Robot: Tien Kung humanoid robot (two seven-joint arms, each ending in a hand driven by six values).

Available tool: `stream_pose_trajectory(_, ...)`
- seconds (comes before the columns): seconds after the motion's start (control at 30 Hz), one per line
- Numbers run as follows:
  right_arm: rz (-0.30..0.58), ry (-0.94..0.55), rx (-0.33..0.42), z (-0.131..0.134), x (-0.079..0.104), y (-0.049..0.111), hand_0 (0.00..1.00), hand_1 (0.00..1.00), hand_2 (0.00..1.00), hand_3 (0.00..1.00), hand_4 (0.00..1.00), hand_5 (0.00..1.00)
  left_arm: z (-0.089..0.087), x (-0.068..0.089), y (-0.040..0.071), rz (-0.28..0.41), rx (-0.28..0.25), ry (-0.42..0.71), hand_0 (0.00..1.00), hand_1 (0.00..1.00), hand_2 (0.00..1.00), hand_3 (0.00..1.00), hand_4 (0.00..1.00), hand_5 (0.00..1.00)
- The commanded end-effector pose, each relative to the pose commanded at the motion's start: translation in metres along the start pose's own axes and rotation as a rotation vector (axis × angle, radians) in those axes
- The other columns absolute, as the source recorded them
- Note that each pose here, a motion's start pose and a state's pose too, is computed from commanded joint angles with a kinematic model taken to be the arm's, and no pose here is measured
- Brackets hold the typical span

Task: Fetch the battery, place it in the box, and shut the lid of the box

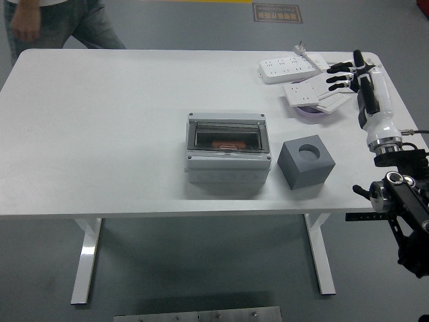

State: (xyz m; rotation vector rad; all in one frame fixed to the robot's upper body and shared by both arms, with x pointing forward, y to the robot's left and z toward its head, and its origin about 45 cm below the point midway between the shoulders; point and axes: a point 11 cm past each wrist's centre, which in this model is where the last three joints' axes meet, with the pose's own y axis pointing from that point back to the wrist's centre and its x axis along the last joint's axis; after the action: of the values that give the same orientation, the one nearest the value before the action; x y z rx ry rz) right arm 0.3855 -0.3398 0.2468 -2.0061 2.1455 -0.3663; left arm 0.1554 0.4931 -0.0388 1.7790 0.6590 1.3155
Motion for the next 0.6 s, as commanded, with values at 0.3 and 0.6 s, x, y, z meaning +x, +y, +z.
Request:
stream_pose_trajectory(0.3,0.079,-0.129,-0.034,0.003,0.022,0.015,0.624,0.645,0.662,0.701,0.666,0.187,-0.030,-0.005,-0.008,0.003,0.045,0.018,0.632,0.698,0.573,0.541,0.500,0.002)
stream_pose_trajectory(0.6,0.013,-0.093,-0.060,0.002,0.011,0.016,0.654,0.677,0.695,0.758,0.609,0.068,-0.054,0.000,-0.013,0.017,0.082,0.015,0.632,0.698,0.573,0.541,0.500,0.002)
